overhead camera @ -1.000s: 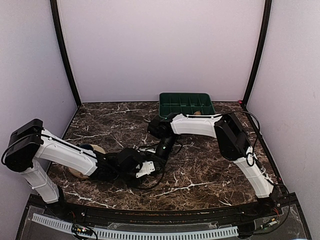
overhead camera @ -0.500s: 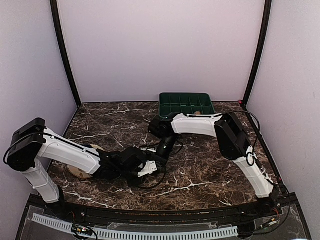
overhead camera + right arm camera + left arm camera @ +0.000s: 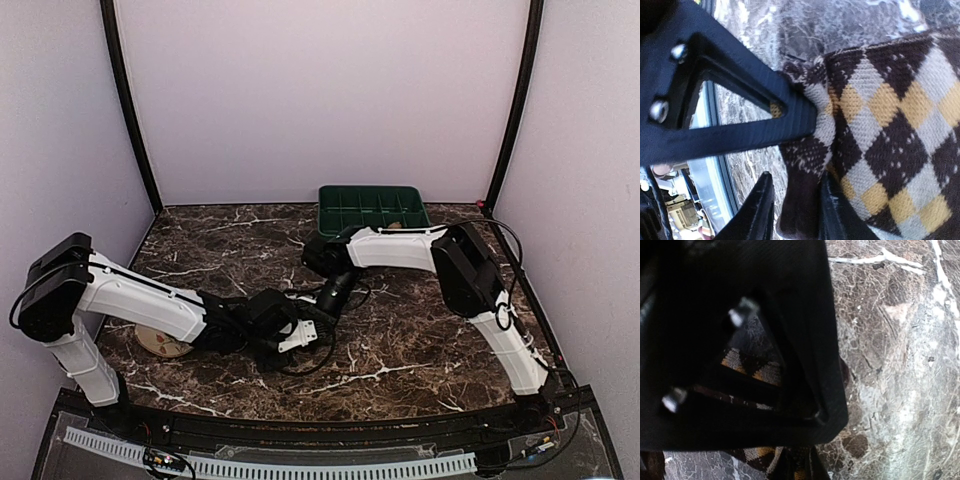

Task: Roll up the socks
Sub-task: Roll the sock at the center of the board.

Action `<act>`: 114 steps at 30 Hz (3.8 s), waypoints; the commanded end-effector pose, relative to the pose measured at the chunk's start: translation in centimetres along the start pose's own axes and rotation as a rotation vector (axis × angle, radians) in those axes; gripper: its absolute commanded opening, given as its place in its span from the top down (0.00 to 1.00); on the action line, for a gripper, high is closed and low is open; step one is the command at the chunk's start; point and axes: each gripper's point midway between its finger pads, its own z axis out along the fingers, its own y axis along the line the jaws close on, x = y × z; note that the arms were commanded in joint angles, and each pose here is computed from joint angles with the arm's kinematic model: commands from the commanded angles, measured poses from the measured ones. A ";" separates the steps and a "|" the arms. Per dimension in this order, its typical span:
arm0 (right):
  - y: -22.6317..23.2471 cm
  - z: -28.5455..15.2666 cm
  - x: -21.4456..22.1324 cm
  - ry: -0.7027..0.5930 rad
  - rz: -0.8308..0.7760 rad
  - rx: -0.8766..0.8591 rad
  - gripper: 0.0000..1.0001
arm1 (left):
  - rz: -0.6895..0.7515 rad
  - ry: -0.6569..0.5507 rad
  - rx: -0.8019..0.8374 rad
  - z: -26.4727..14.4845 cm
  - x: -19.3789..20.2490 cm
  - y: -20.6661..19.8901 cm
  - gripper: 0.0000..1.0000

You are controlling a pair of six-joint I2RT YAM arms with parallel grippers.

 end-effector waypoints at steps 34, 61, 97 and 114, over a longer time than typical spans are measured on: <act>-1.7 -9.0 -1.2 -0.555 -0.088 0.297 0.63 | -0.533 0.179 0.623 -1.9 2.5 -2.1 1.00; 11.1 0.0 0.4 -0.479 -0.403 0.197 0.63 | -0.743 0.230 0.897 -2.2 4.1 -2.3 1.00; -1.1 -4.6 -2.9 -0.325 -0.715 1.216 0.47 | -0.758 0.230 0.948 -2.1 4.4 -2.2 1.00; 3.5 -4.6 0.9 -0.315 -0.617 1.000 0.49 | -0.763 0.218 0.933 -1.6 4.2 -1.5 1.00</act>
